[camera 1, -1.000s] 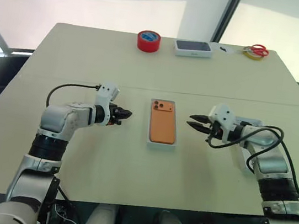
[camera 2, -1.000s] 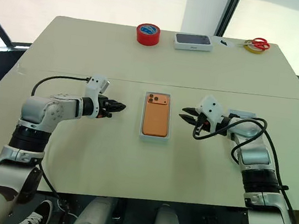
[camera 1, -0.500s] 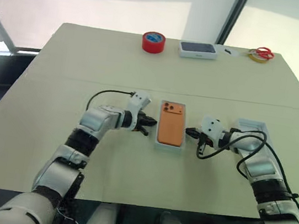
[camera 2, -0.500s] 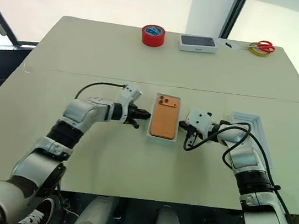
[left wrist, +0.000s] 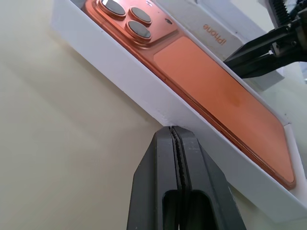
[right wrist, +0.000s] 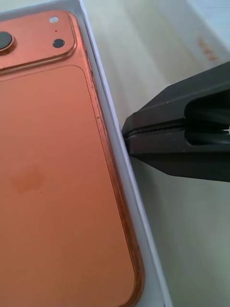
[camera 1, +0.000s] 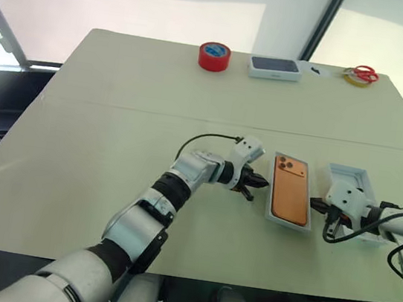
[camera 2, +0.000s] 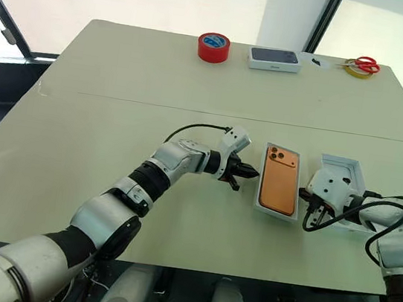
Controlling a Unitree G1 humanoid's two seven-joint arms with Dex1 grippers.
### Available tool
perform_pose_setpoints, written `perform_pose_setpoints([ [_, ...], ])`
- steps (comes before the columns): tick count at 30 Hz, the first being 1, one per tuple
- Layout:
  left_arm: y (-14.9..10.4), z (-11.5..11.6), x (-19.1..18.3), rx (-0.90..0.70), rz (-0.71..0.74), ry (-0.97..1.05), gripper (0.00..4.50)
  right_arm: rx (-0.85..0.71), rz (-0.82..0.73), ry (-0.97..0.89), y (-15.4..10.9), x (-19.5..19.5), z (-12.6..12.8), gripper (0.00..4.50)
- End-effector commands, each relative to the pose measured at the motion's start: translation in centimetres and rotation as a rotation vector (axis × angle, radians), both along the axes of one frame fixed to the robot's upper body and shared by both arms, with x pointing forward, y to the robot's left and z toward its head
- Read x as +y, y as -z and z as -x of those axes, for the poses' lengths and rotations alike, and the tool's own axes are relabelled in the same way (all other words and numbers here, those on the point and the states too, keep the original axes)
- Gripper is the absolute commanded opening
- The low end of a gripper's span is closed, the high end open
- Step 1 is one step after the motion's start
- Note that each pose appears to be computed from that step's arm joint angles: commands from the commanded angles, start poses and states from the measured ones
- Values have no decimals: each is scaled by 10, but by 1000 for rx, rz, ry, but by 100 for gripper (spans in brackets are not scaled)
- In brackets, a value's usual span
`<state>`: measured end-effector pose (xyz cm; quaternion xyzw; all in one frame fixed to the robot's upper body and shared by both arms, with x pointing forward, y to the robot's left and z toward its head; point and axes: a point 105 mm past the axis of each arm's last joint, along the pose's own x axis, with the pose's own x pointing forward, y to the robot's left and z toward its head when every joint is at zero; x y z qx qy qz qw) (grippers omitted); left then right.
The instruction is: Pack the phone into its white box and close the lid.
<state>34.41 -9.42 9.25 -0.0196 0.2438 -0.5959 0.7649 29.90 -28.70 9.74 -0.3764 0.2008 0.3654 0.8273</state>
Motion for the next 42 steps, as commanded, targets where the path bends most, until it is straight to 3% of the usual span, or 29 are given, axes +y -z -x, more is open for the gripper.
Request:
perform_pose_setpoints([
  [1, -17, 18, -28, -25, 77, 99, 4, -67, -10, -14, -17, 0, -3, 0],
  [8, -19, 9, -23, -117, 46, 93, 4, -65, -4, 11, -18, -8, -4, 0],
  [12, -25, -23, 10, -158, 33, -20, 4, -54, 32, 11, -13, -14, 0, 0],
  [15, -33, -22, 26, -159, 73, 41, 4, -67, 37, 38, -15, -22, -1, 0],
  [18, -36, -20, 69, -209, 71, 99, 4, -70, 64, 72, -19, -39, 2, 0],
  [21, -39, -30, 101, -240, 72, -8, 4, -83, 56, 77, -25, -43, 2, 0],
  [24, -49, -34, 125, -234, 128, -98, 4, -95, -84, 82, -39, -29, -1, 0],
  [25, -54, -31, 134, -270, 138, -102, 28, -74, -196, 119, -47, -24, -4, 25],
  [27, -59, -29, 153, -364, 113, -134, 85, -69, -265, 117, -54, -13, -5, 82],
  [30, -68, -15, 178, -471, 99, -107, 229, -142, -306, 155, -67, -6, -11, 230],
  [34, -78, 3, 206, -512, 117, -66, 416, -178, -340, 365, -79, -22, -25, 423],
  [35, -80, 4, 213, -506, 118, -68, 443, -180, -319, 405, -80, -26, -27, 449],
  [38, -89, 10, 222, -568, 127, -51, 443, -119, -298, 530, -75, -37, -27, 449],
  [42, -87, 31, 223, -702, 76, 83, 443, 74, -275, 563, -53, -28, -11, 449],
])
